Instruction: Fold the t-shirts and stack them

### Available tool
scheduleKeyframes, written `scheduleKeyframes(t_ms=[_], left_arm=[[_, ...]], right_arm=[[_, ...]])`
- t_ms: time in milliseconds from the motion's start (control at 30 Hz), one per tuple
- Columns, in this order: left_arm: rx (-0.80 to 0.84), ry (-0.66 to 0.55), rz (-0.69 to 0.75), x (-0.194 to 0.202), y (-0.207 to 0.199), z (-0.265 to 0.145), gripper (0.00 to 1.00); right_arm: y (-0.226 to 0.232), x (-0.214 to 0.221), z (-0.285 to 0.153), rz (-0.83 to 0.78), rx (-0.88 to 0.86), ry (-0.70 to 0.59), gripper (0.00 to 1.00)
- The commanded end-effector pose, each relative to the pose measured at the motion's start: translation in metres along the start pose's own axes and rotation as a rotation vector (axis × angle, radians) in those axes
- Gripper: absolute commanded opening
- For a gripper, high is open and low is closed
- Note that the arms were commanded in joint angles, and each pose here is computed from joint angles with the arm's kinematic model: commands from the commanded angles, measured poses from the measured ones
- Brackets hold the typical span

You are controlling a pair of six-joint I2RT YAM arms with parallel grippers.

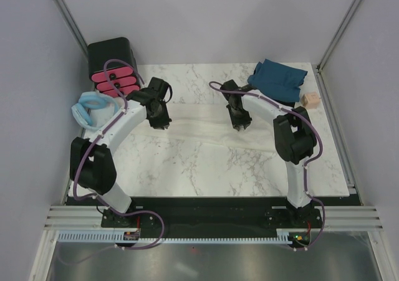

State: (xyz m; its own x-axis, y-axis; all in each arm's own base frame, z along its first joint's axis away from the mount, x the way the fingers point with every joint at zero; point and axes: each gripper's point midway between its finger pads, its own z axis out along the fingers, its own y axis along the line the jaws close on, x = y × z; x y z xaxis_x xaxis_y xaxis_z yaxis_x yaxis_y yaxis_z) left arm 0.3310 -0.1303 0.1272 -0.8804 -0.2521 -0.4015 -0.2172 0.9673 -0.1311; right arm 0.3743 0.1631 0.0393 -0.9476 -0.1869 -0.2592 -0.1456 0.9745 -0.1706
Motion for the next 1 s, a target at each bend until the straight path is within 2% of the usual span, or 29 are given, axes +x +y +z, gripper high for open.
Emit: scheduleKeyframes(t_ms=[0, 100, 200, 233, 267, 500, 767, 967], left_arm=[[0.023, -0.021, 0.004, -0.008, -0.009, -0.001, 0.21], [0.028, -0.012, 0.005, -0.007, -0.011, 0.002, 0.21], [0.034, -0.003, 0.001, -0.006, -0.013, 0.002, 0.2], [0.033, 0.001, 0.0, -0.005, -0.013, 0.004, 0.2], [0.033, 0.0, -0.002, -0.006, -0.013, 0.004, 0.2], [0.038, 0.001, -0.002, -0.007, -0.015, 0.004, 0.2], [0.085, 0.04, 0.001, -0.003, -0.025, 0.005, 0.2], [0.099, 0.026, 0.019, -0.011, -0.031, 0.004, 0.2]], right_arm=[[-0.01, -0.032, -0.023, 0.03, 0.048, -0.101, 0.35], [-0.009, -0.039, -0.03, 0.046, 0.036, -0.125, 0.34], [-0.007, -0.044, -0.03, 0.05, 0.036, -0.133, 0.16], [-0.008, -0.044, -0.029, 0.046, 0.036, -0.13, 0.05], [-0.006, -0.043, -0.026, 0.04, 0.035, -0.122, 0.03], [-0.004, -0.059, -0.038, 0.04, 0.02, -0.155, 0.0], [0.003, -0.08, -0.038, 0.037, 0.013, -0.163, 0.0], [0.012, -0.097, -0.041, 0.05, -0.023, -0.196, 0.0]])
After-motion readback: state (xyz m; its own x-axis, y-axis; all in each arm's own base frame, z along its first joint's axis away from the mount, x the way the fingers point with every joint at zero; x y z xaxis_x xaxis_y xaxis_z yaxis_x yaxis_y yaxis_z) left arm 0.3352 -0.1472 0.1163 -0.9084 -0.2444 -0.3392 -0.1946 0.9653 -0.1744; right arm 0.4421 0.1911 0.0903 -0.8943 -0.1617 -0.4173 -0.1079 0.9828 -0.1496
